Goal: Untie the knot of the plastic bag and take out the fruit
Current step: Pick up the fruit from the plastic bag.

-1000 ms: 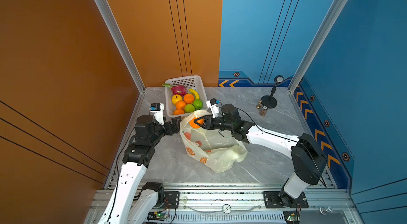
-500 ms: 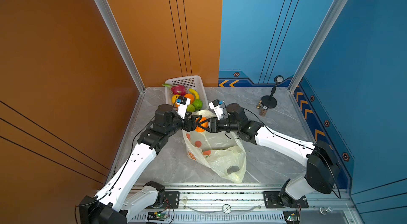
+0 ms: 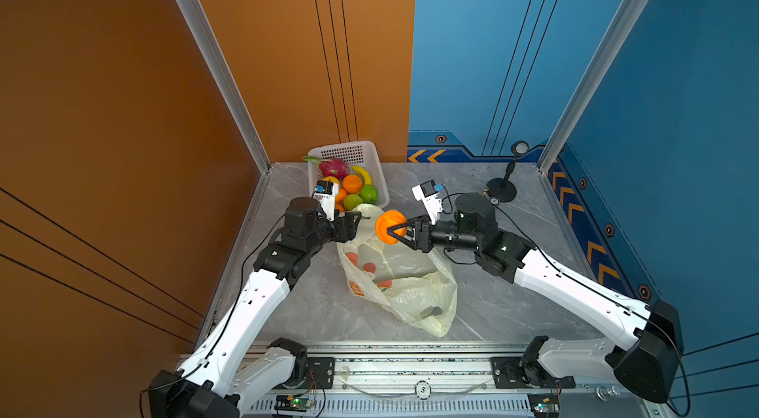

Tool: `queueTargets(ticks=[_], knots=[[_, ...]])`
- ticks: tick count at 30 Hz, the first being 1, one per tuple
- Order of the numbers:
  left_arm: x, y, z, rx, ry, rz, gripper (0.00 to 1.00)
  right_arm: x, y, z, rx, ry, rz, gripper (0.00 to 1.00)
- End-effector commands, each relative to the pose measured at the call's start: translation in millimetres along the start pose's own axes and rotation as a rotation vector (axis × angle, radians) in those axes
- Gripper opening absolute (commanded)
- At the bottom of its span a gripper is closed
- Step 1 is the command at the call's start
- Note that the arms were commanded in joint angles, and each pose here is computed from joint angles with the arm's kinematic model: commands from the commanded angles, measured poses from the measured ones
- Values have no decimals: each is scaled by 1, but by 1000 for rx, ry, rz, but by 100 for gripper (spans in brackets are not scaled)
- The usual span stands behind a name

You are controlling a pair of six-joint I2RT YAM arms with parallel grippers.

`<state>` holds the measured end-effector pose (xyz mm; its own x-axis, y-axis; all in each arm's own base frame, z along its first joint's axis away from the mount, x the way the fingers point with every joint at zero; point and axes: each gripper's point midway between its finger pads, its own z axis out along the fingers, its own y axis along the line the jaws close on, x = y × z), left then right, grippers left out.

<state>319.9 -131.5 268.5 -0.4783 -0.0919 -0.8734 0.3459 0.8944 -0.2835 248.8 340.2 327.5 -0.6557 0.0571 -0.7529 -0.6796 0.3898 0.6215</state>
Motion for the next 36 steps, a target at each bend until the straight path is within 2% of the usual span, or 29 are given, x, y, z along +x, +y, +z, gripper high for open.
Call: queueTargets(ticks=[1, 4, 5, 6, 9, 11, 15, 21, 24, 28, 30, 33, 35, 36], knots=[[-28, -27, -20, 126, -153, 109, 81, -24, -5, -12, 36, -61, 34, 33], [-36, -62, -36, 275, -227, 270, 85, -40, -10, -19, 39, -67, 91, 34], [-37, -75, -42, 329, -244, 340, 92, -43, -8, -19, 29, -61, 108, 34], [-36, -86, -45, 367, -251, 392, 94, -44, -7, -19, 20, -49, 120, 34], [-38, -115, -53, 429, -292, 555, 100, -46, 2, -18, -15, -4, 147, 35], [-39, -132, -55, 456, -318, 644, 97, -44, 8, -16, -41, 29, 169, 35], [-48, -146, -50, 433, -356, 729, 97, -39, 17, -14, -83, 57, 189, 35], [-59, -160, -40, 440, -380, 757, 100, -28, 27, -12, -107, 101, 191, 34], [-59, -165, -32, 447, -373, 756, 93, -25, 32, -12, -119, 110, 187, 35], [-59, -166, -26, 429, -367, 751, 72, -23, 30, -13, -102, 115, 190, 37], [-61, -167, -26, 422, -374, 743, 66, -24, 30, -15, -97, 109, 188, 39], [-67, -162, -24, 385, -384, 720, 58, -30, 28, -17, -82, 88, 182, 52], [-73, -156, -22, 337, -392, 684, 56, -36, 23, -21, -48, 65, 176, 69], [-75, -152, -20, 314, -392, 670, 55, -38, 18, -23, -18, 50, 176, 74]])
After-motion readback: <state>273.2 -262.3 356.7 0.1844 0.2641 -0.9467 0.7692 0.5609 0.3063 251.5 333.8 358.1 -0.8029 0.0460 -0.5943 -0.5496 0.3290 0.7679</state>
